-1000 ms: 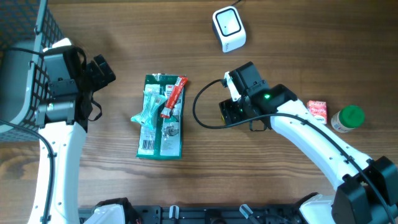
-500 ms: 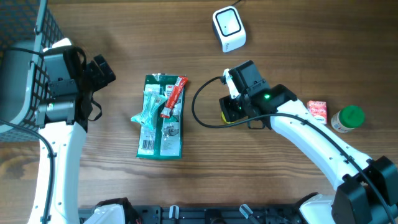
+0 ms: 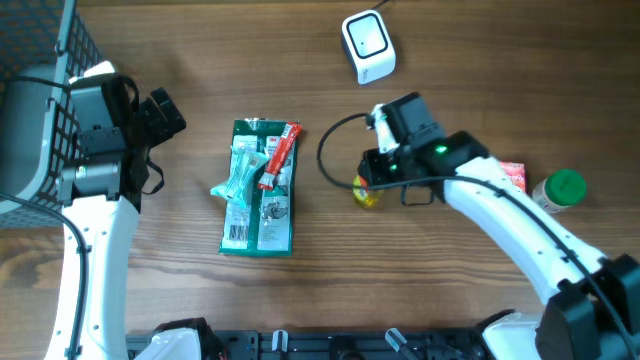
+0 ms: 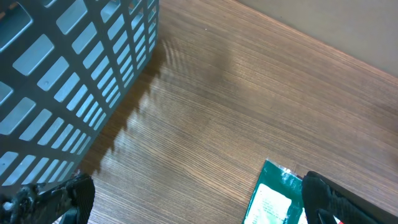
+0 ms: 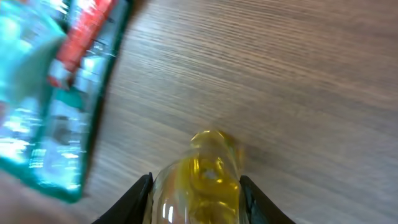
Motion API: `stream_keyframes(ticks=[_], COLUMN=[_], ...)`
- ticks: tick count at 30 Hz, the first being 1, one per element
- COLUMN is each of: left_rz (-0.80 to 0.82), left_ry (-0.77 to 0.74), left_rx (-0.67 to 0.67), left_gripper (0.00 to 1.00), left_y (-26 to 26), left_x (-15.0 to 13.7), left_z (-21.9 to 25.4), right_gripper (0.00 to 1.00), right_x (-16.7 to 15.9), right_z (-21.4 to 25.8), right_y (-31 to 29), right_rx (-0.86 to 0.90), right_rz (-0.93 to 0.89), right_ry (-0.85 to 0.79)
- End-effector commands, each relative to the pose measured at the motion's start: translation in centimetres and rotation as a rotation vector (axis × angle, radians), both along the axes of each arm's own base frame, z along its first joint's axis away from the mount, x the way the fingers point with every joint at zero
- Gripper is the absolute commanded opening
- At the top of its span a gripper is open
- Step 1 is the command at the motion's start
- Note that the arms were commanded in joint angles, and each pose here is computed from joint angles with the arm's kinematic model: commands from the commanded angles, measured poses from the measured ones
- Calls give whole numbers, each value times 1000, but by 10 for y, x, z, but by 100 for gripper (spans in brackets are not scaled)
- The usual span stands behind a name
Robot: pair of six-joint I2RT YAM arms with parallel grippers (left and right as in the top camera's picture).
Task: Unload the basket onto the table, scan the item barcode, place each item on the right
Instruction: 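Close the right gripper on the oil bottle and lift it, then hold the oil bottle sideways toward the white scanner with the right gripper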
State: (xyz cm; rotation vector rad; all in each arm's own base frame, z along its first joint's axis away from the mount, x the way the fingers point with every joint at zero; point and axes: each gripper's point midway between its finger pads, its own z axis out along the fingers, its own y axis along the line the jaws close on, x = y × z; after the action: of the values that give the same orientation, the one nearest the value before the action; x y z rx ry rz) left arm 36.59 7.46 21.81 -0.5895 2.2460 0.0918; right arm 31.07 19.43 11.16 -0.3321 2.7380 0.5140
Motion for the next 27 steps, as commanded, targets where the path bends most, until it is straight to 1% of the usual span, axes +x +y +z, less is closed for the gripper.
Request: stream_keyframes(ticks=[1,2,3,4,8,14,17,23,27], left_rz=[7,7,7,7,7,7,7,7,7], left_ry=[-6,-6,-6,-6,-6,-6,-6,-6,-6], left_rx=[14,14,14,14,14,14,14,14,14], left_gripper=[100,100,100,100,100,100,100,100,100], left_y=[4,4,4,4,4,4,4,4,4], left_x=[1,1,1,1,1,1,1,1,1], left_z=[3,3,3,3,3,3,3,3,3], right_gripper=[20,16,9,6,5,5,4,4,4], right_x=[-2,-4,-7,-11,-23,-28,-27,-25,-25], right_z=[90,107,123,131,152,157,158,161,165], right_y=[23,22,18,17,15,17,17,18,19], right_rx=[423,524,639,697,842,879,890,905,919], right_rz=[34,59,77,88,152,166,130,103,119], right_ry=[-6,2,42,69,130,161,199,223,218])
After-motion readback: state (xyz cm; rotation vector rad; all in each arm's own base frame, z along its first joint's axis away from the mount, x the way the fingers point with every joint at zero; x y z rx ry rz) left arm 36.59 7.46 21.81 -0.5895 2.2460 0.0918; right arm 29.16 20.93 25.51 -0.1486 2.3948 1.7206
